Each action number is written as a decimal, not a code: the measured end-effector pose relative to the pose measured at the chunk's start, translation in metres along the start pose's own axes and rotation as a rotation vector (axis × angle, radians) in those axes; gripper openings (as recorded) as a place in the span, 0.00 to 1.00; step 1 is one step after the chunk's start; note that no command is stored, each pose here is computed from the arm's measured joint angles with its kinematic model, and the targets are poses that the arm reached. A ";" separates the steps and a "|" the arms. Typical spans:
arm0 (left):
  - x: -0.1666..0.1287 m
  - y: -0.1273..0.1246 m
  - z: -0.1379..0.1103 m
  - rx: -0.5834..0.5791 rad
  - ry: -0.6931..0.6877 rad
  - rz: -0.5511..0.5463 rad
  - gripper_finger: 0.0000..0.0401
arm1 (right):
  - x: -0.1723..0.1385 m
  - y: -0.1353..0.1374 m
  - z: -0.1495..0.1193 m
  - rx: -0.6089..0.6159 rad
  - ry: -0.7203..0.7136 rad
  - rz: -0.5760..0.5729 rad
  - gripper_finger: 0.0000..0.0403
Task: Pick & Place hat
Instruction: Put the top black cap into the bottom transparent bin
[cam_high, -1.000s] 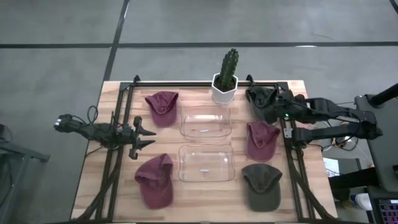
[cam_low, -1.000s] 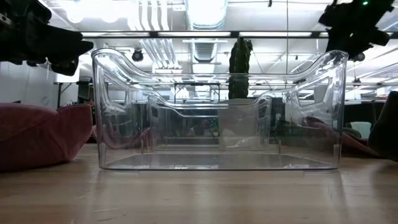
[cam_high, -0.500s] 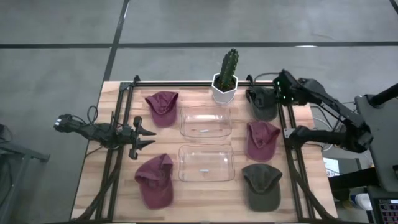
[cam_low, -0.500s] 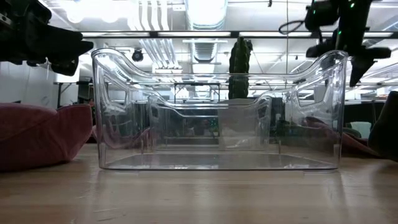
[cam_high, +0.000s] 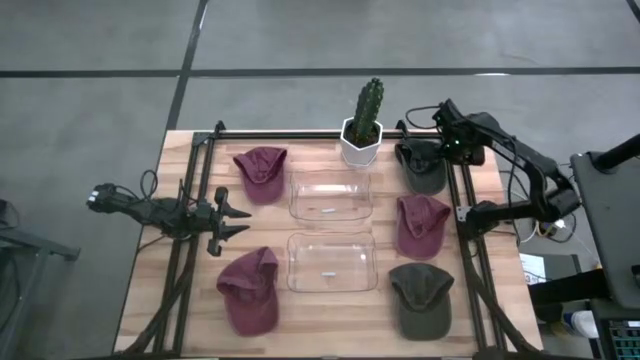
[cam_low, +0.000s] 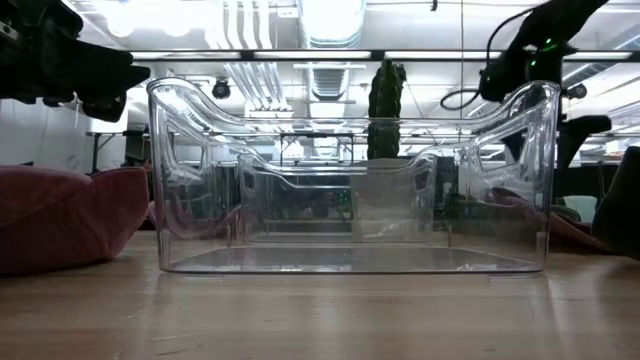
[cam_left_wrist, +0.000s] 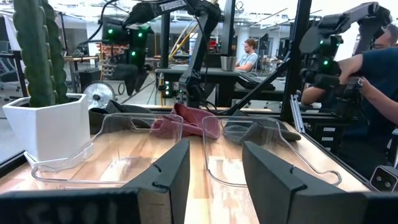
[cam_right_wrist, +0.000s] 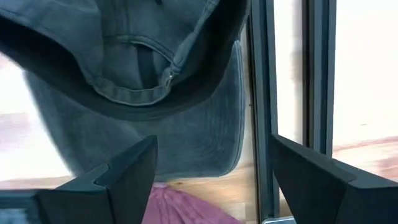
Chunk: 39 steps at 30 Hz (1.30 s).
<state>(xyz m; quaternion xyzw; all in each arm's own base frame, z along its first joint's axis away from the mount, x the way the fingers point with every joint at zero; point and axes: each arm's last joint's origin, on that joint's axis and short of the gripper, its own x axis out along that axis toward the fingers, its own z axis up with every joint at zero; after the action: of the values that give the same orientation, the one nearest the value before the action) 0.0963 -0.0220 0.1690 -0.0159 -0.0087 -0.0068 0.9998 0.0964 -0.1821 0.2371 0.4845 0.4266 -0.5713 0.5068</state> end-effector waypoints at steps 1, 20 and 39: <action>0.000 0.000 0.000 0.000 0.000 0.000 0.35 | 0.004 0.002 0.002 -0.001 0.007 -0.008 0.75; 0.000 0.000 0.000 0.000 0.000 0.000 0.35 | 0.030 0.008 0.014 0.120 0.054 -0.067 0.75; 0.000 0.000 0.000 0.000 0.000 0.000 0.35 | 0.070 -0.002 -0.010 0.269 0.120 -0.080 0.75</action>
<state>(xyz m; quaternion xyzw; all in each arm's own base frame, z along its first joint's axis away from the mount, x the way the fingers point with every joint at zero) 0.0963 -0.0220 0.1690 -0.0159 -0.0089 -0.0069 0.9998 0.0948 -0.1838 0.1663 0.5639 0.3945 -0.6131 0.3879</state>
